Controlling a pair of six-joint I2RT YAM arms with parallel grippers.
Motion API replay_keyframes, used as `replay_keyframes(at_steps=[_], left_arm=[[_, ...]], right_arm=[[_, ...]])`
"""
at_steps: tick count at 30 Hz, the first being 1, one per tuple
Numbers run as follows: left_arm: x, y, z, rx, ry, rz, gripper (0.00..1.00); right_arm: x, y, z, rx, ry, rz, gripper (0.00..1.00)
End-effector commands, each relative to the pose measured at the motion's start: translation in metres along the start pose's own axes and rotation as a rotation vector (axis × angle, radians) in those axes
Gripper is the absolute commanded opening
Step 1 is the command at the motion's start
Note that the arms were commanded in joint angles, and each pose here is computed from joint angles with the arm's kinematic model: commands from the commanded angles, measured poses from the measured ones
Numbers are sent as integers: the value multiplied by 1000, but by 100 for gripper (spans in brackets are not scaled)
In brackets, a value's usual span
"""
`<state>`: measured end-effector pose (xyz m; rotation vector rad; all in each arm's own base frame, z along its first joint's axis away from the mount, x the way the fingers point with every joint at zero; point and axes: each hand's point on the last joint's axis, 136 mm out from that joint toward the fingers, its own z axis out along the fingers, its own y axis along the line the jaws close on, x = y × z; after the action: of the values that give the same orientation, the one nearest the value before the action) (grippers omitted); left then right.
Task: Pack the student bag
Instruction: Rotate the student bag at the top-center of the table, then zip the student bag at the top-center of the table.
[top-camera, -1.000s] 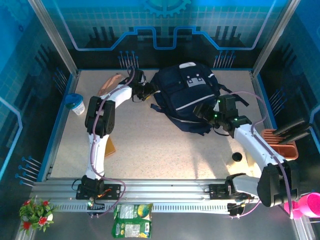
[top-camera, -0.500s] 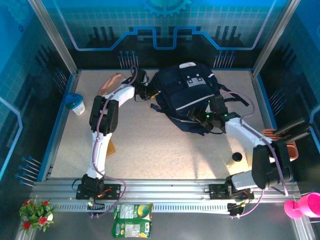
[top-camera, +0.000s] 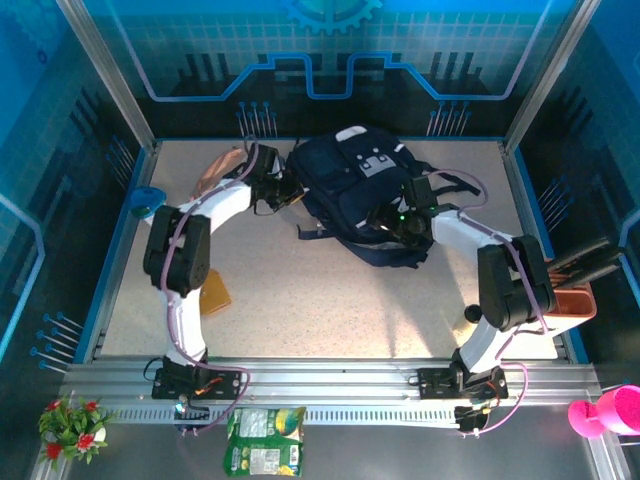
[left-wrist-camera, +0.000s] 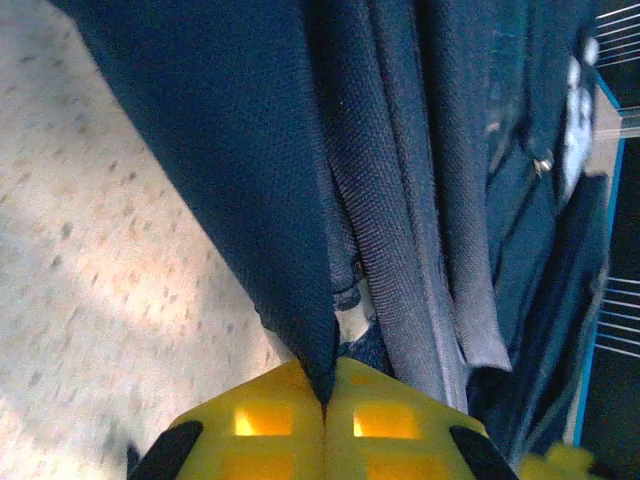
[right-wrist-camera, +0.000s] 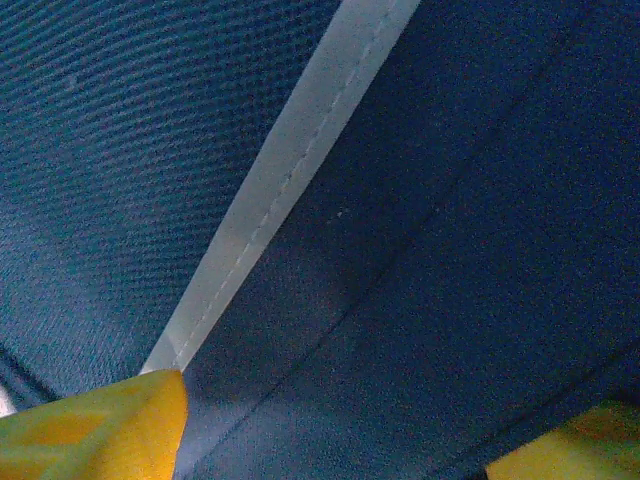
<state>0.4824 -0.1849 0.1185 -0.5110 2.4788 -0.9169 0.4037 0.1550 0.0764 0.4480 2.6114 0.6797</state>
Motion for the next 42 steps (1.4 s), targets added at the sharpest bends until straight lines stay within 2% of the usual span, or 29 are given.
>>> replay_keyframes(at_steps=[1,5,8,11,13,19,22,26,31,35,37,42], left_arm=[[1,-7,-38,43,-86,-10,0],[30,11,-62,44,-98,-58,0],[52,27,-66,39,-71,-98,0],[64,37,-64,29,-47,-116,0],[66,39,-61,28,-36,-118,0],[60,26,-55,69,-22,-108,0],[57,18,-53,85,-17,-100,0],[54,10,-50,98,-16,-98,0],[53,6,-49,103,-11,-103,0],[53,1,-51,118,-5,-98,0],[53,1,-52,118,-7,-96,0],[54,-2,-55,125,-4,-90,0]], right_arm=[[-24,24,7,-50,-55,-81,74],[-28,36,20,-109,-55,-117,73],[-25,49,31,-174,-34,-162,72],[-24,51,33,-174,-18,-183,71],[-27,51,23,-156,-35,-198,71],[-34,49,-42,-42,-156,-259,73],[-17,43,-60,37,-177,-292,73],[25,54,-63,97,-186,-362,72],[85,94,-43,75,-188,-470,66],[124,130,-15,22,-137,-562,63],[132,138,-3,18,-121,-580,61],[135,137,22,50,-105,-537,49]])
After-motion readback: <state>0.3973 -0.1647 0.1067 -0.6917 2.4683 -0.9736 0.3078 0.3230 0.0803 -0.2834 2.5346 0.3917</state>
